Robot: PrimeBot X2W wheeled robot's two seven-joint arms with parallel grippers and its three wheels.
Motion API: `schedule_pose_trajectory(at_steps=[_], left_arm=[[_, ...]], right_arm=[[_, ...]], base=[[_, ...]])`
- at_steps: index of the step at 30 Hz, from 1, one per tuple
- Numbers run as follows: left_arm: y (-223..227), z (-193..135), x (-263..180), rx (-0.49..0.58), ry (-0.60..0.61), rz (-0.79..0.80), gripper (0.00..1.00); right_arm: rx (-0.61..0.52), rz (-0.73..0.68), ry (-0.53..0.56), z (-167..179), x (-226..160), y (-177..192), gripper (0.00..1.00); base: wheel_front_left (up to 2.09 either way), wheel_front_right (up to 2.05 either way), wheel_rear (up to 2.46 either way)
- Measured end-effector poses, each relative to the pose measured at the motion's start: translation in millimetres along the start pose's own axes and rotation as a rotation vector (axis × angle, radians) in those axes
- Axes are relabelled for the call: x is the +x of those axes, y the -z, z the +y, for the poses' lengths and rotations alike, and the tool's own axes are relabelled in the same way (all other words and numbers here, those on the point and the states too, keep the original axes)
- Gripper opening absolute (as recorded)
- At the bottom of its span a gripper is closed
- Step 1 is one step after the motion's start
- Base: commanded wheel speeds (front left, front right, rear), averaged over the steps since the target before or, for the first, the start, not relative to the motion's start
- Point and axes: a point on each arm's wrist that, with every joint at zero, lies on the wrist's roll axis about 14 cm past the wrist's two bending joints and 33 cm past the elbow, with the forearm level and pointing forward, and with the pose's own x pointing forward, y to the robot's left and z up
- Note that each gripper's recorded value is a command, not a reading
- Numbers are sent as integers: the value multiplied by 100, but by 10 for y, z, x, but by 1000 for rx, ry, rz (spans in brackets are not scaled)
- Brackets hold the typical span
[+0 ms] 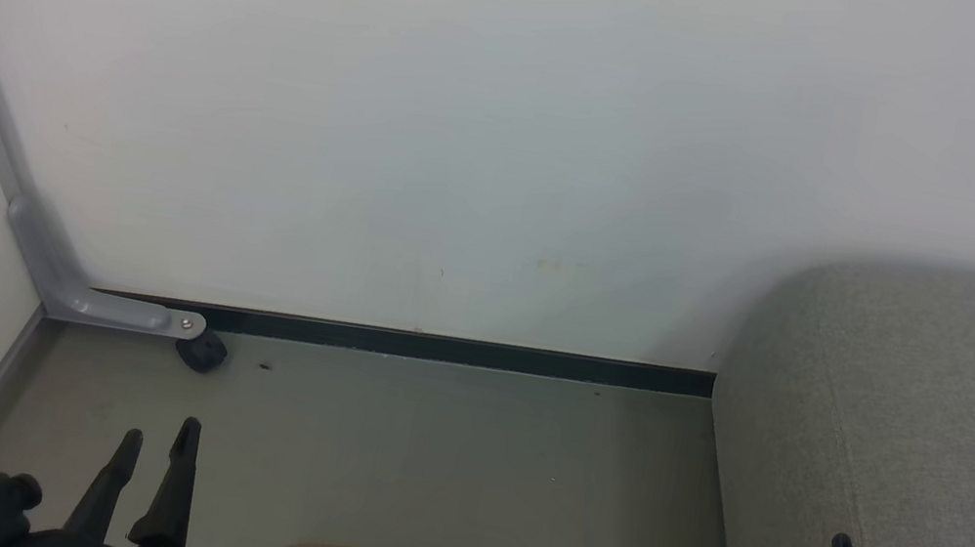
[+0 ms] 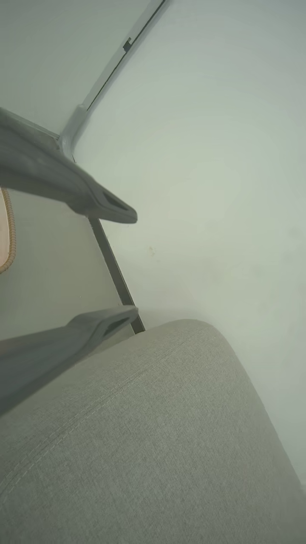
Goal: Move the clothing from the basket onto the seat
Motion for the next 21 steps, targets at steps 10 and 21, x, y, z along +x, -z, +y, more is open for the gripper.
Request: schedule_pose_trajectory(at_steps=[10,21], left_arm=[[112,-51,-23,219,26,26,100],[258,-58,-31,410,49,53,100]], right_arm=[[-183,-9,-28,47,-26,16,100],[-380,-23,-73,117,-56,62,100]], base=[[0,0,0],[0,0,0]])
